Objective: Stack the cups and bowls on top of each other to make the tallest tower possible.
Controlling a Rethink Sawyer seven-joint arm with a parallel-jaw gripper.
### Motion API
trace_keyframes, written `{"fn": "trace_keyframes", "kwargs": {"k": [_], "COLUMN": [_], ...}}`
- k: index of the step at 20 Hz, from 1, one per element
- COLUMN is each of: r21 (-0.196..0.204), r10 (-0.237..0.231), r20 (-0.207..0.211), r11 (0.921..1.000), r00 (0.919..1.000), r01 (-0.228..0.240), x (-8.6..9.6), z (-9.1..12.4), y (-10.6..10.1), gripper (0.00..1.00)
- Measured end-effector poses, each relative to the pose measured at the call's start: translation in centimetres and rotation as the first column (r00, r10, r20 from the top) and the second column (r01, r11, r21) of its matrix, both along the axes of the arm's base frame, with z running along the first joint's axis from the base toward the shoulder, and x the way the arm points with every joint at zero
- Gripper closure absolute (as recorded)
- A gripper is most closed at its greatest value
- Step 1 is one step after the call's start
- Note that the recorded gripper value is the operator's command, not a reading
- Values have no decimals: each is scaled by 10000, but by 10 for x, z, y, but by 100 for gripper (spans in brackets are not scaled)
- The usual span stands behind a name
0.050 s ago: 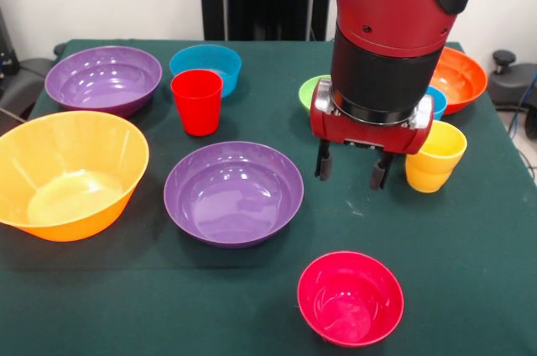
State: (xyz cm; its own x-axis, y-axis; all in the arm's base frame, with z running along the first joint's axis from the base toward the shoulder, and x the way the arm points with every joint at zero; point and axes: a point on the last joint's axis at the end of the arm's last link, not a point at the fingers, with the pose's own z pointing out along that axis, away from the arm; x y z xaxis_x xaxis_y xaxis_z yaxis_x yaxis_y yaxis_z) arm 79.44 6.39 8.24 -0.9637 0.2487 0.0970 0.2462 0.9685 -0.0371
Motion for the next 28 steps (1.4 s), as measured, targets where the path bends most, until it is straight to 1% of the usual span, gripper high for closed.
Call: {"fn": "trace_keyframes", "kwargs": {"k": [3, 6, 10, 13, 17, 23, 28], "r21": [-9, -18, -19, -8, 9, 32, 24], "r10": [12, 55, 126, 214, 258, 272, 251], "r20": [-26, -73, -37, 132, 214, 86, 81], "r11": [10000, 10000, 9999, 9998, 9997, 9996, 9997], "r00": [10000, 10000, 9999, 9997, 9994, 9996, 9997], "r01": [-12, -55, -126, -214, -258, -272, -251], "x": [-1, -6, -12, -19, -24, -33, -34], "z": [0, 0, -1, -4, -7, -9, -7], "y": [0, 1, 2, 4, 5, 4, 1], "gripper": [0, 0, 0, 0, 0, 0, 0]}}
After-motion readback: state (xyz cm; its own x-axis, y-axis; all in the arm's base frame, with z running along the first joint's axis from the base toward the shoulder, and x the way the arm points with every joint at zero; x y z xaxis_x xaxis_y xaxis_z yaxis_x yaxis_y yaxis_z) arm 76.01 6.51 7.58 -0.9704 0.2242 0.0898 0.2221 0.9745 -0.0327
